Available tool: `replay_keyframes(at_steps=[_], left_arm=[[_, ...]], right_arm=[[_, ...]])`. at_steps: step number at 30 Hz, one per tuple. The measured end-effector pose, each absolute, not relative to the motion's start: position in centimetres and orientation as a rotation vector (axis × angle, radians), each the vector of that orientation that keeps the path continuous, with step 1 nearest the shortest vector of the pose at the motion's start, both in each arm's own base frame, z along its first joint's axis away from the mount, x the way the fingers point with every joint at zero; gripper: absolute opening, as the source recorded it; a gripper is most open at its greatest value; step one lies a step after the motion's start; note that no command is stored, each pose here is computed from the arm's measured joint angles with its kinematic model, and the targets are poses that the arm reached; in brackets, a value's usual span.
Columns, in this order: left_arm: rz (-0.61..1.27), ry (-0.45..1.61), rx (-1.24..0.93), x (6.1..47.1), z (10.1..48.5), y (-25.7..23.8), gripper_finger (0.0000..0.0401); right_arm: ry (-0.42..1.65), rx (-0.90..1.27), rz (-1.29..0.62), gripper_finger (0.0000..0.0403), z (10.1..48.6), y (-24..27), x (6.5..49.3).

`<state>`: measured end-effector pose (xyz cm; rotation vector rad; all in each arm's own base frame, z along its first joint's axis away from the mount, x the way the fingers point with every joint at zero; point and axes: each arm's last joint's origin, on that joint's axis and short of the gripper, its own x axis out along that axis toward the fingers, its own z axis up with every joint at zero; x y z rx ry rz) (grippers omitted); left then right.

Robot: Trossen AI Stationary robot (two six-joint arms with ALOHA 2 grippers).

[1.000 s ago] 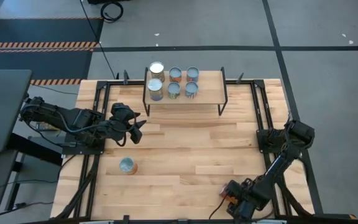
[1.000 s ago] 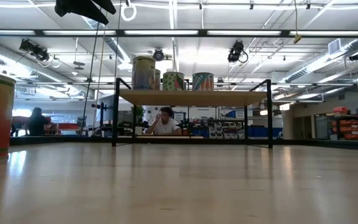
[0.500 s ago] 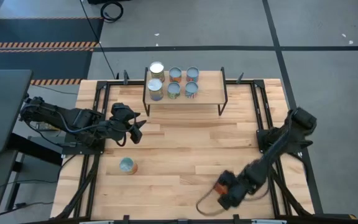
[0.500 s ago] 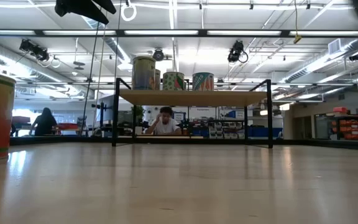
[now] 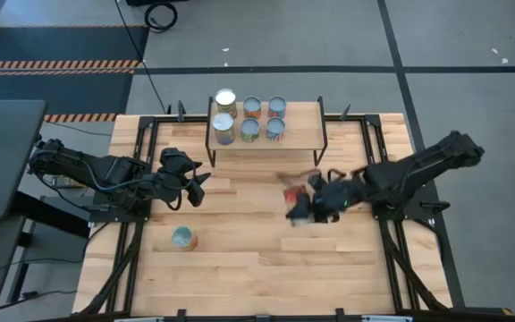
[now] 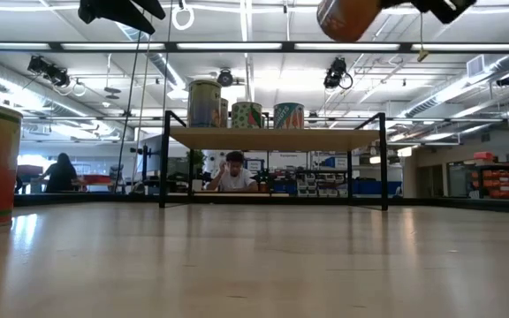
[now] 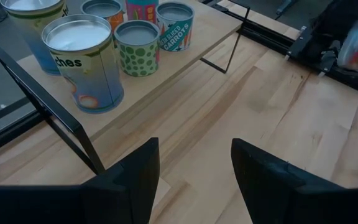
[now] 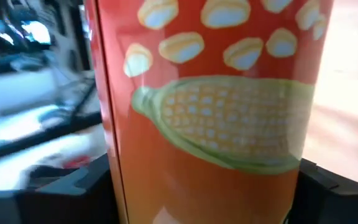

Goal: Pick and place cans onto a shelf
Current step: Put the bottom corn can on top of the shelf

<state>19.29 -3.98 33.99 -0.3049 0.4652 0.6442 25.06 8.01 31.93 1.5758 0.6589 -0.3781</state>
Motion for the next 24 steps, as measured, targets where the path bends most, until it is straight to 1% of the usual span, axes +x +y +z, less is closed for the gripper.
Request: replay_keyframes(at_steps=[2, 5, 9, 13, 24], left_arm=[[0.645, 0.465, -0.305, 19.3, 34.0, -4.0, 0.0204], [0.644, 0.465, -0.305, 19.3, 34.0, -4.0, 0.0204], [0.644, 0.465, -0.303, 19.3, 34.0, -4.0, 0.0204], [0.644, 0.465, -0.304, 19.3, 34.0, -4.0, 0.0204], [0.643, 0.465, -0.305, 19.3, 34.0, -4.0, 0.0204]], right_arm=[[0.605, 1.646, -0.396, 0.0308, 32.7, 6.6, 24.7], [0.507, 1.695, -0.420, 0.0308, 33.7, 4.3, 24.2], [0.395, 1.736, -0.472, 0.0308, 34.4, 1.3, 23.8], [0.288, 1.820, -0.508, 0.0308, 34.9, -0.9, 23.7], [0.160, 1.948, -0.492, 0.0308, 35.3, -3.7, 24.4]])
